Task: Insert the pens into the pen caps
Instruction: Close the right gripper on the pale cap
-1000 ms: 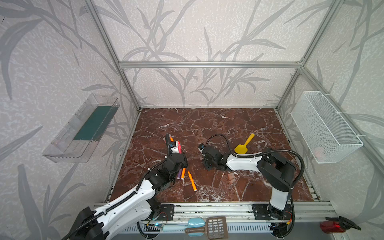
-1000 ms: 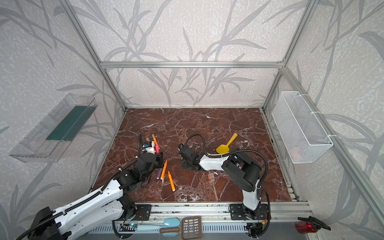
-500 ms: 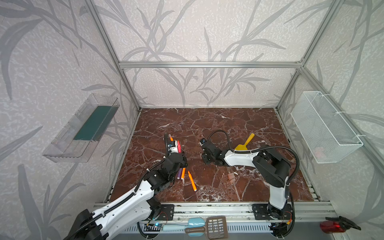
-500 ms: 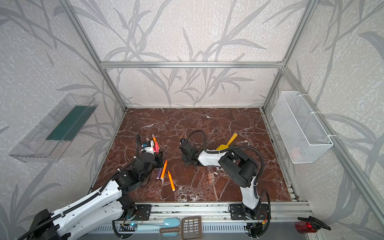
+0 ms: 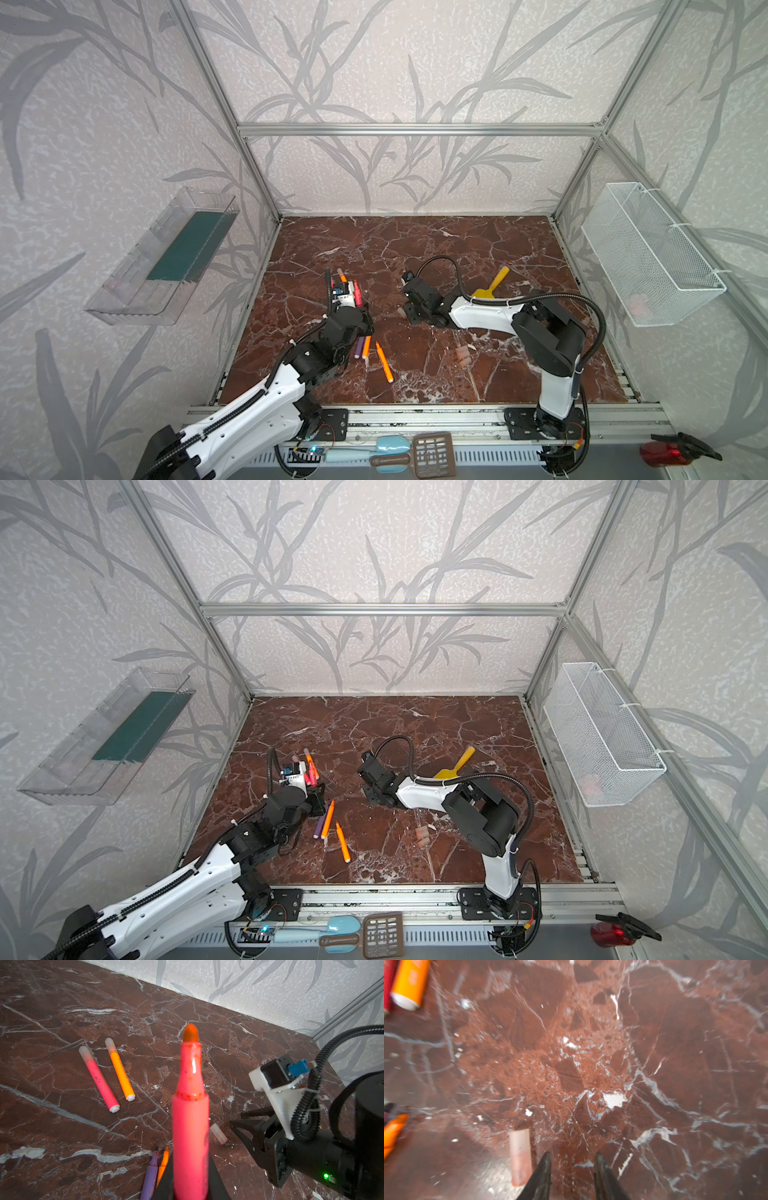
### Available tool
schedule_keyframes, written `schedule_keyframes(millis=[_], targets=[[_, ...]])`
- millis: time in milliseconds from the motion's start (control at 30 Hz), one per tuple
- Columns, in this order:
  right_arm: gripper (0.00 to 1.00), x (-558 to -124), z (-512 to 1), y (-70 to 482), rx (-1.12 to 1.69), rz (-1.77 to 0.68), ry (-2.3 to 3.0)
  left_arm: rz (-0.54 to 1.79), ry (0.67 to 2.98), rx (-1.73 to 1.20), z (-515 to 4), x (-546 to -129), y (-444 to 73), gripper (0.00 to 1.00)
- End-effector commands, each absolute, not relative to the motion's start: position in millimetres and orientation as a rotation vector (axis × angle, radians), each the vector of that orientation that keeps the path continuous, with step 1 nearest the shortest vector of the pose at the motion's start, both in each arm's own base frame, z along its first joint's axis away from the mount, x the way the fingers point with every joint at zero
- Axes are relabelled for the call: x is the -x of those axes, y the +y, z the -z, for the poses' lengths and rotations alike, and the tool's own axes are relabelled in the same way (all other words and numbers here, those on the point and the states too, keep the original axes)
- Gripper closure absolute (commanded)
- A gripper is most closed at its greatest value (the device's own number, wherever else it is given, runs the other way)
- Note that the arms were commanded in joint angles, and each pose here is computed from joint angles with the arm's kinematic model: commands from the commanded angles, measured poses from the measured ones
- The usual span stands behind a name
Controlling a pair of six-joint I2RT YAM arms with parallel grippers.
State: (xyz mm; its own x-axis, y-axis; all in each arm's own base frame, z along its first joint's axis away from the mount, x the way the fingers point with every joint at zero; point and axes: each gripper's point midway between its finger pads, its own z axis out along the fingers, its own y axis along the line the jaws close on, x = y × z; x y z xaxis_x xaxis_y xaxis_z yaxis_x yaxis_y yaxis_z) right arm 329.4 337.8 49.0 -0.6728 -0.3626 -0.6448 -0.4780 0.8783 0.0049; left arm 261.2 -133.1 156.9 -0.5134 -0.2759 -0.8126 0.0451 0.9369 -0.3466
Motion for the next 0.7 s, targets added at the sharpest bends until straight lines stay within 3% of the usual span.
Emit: schedule_keyframes(millis=[0, 233, 667], targets=[[0.62, -319, -74, 347, 0.625, -0.298, 2.341, 0.421, 2.07, 0.16, -156, -259, -133, 1.0], [0.59, -305, -54, 370, 0.715, -0.349, 2.393, 0.448, 2.05, 0.149, -157, -255, -132, 1.0], [0.6, -306, -21, 369, 0.754, -0.21, 2.472, 0.46, 2.042, 0.148, -160, -252, -132, 1.0]])
